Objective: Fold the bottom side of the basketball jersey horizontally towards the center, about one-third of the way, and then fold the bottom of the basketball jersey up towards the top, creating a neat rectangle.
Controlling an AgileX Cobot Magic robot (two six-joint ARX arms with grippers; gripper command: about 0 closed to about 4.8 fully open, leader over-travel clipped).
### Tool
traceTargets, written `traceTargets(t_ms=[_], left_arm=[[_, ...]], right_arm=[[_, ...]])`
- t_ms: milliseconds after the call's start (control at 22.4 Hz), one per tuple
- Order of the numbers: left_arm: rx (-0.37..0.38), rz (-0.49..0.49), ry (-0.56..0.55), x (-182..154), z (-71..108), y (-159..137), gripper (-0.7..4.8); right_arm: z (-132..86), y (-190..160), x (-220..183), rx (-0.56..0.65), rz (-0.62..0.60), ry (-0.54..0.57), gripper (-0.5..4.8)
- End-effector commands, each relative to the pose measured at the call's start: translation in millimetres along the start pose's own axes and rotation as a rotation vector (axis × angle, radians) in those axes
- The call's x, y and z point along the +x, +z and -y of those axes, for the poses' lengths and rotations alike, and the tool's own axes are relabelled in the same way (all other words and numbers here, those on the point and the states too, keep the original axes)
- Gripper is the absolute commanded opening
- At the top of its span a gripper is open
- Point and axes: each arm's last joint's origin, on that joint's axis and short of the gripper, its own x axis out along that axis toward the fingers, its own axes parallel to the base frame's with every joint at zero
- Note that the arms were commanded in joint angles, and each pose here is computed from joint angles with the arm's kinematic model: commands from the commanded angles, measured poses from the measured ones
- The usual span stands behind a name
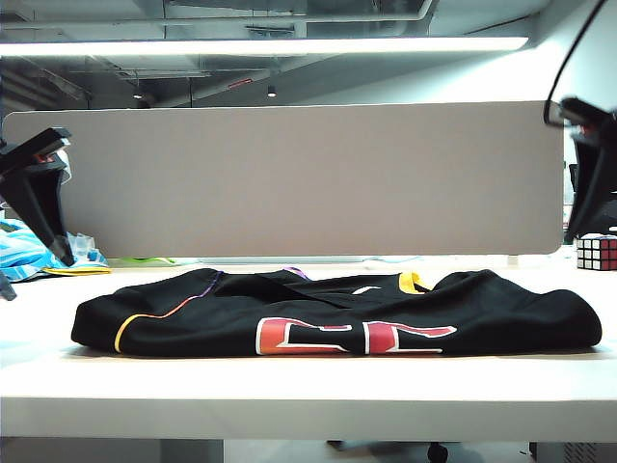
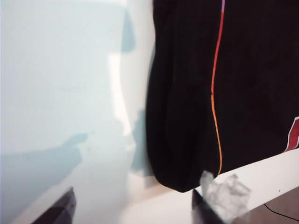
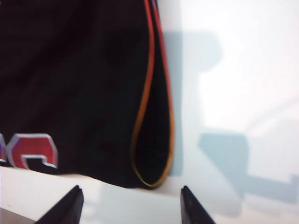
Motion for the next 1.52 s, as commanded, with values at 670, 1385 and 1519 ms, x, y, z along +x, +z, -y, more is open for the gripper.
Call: traceTargets(t_ms=[670, 1385, 1519], left_arm=[[0.046, -0.105, -0.103, 52, 0.5, -6, 3.23], [0.061, -0.106, -0.142, 65, 11.0, -4, 3.23], [0.059, -0.120, -0.142, 65, 12.4, -5, 3.23]], right_arm=[[16, -14, 36, 0.044, 0.058, 0.065, 3.46], [24, -21, 73, 0.105, -0.121, 0.121, 3.46], [24, -23, 73, 0.095, -0.143, 0.117, 3.46]])
